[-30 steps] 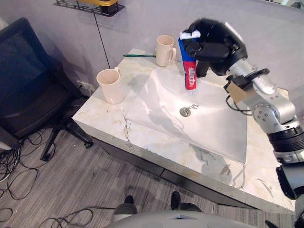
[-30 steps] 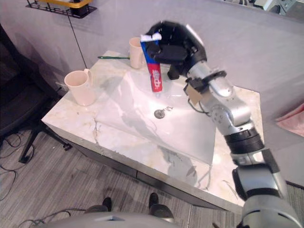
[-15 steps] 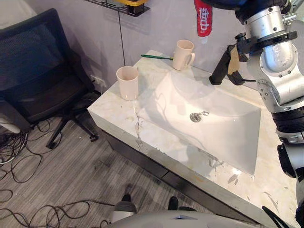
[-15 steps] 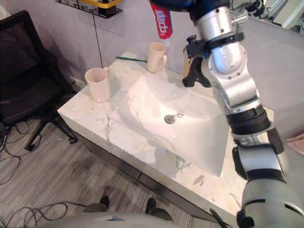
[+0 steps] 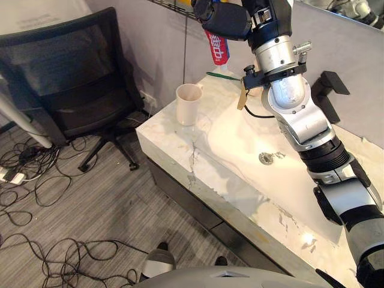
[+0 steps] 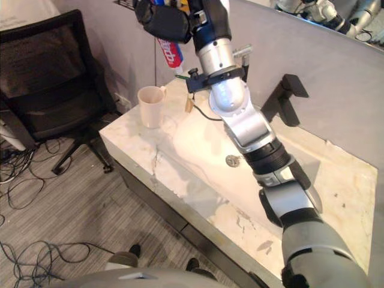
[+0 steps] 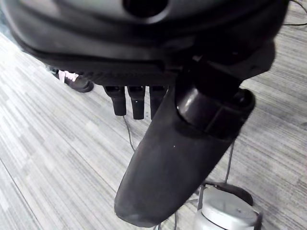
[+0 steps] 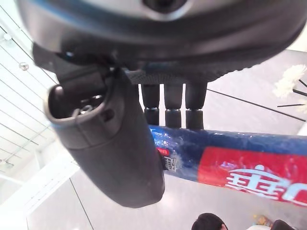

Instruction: Organize the bathroom.

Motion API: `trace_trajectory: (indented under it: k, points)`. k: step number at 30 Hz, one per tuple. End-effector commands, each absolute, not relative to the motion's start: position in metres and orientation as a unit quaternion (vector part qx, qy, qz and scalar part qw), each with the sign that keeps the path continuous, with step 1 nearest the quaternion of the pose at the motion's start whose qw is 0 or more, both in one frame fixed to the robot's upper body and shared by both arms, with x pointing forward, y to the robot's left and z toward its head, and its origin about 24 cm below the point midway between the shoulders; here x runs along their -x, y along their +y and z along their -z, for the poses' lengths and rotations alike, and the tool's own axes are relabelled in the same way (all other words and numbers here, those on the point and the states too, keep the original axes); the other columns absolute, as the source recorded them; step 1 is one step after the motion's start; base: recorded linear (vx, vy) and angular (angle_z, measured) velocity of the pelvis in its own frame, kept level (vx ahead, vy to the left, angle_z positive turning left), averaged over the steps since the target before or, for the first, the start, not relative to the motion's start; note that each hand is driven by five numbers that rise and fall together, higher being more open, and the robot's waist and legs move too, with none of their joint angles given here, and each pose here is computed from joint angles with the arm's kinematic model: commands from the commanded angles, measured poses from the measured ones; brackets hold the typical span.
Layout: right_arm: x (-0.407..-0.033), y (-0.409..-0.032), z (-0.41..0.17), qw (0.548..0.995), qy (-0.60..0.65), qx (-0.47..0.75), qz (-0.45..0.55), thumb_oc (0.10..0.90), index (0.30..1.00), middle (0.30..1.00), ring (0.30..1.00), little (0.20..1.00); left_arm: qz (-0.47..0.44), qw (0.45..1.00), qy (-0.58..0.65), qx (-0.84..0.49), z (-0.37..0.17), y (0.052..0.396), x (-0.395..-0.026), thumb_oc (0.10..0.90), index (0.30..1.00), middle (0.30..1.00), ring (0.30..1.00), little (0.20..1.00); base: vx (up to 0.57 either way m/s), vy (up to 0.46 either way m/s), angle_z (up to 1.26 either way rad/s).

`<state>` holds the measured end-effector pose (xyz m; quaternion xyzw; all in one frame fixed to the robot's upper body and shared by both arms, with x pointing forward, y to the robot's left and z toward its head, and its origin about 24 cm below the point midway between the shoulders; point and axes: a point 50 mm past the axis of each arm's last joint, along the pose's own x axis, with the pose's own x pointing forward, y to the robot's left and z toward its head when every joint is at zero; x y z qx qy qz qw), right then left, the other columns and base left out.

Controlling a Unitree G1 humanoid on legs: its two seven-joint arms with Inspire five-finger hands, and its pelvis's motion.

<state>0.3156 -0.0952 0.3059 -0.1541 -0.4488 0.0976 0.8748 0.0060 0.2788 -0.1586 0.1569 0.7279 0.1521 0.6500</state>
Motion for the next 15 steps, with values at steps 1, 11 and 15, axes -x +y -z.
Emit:
trace_trajectory:
  k: [1,11,15]
  points:
    - [-0.296,-0.105,-0.362,0.819,-0.561,0.116,-0.033,0.400,0.300,0.300,0.300,0.300,-0.184,0.581,0.770,-0.190,0.148,0.300,0.035,0.800,0.900,0.900,0.900,0.900,0.03,-0.006,0.14]
    - [-0.308,-0.110,-0.351,0.842,-0.532,0.087,-0.024,0.400,0.300,0.300,0.300,0.300,-0.187,0.582,0.769,-0.186,0.148,0.300,0.039,0.800,0.900,0.900,0.900,0.900,0.00,0.002,0.03]
    - [-0.313,-0.106,-0.340,0.853,-0.516,0.073,-0.028,0.400,0.300,0.300,0.300,0.300,-0.189,0.579,0.772,-0.183,0.148,0.299,0.036,0.800,0.900,0.900,0.900,0.900,0.00,0.000,0.00]
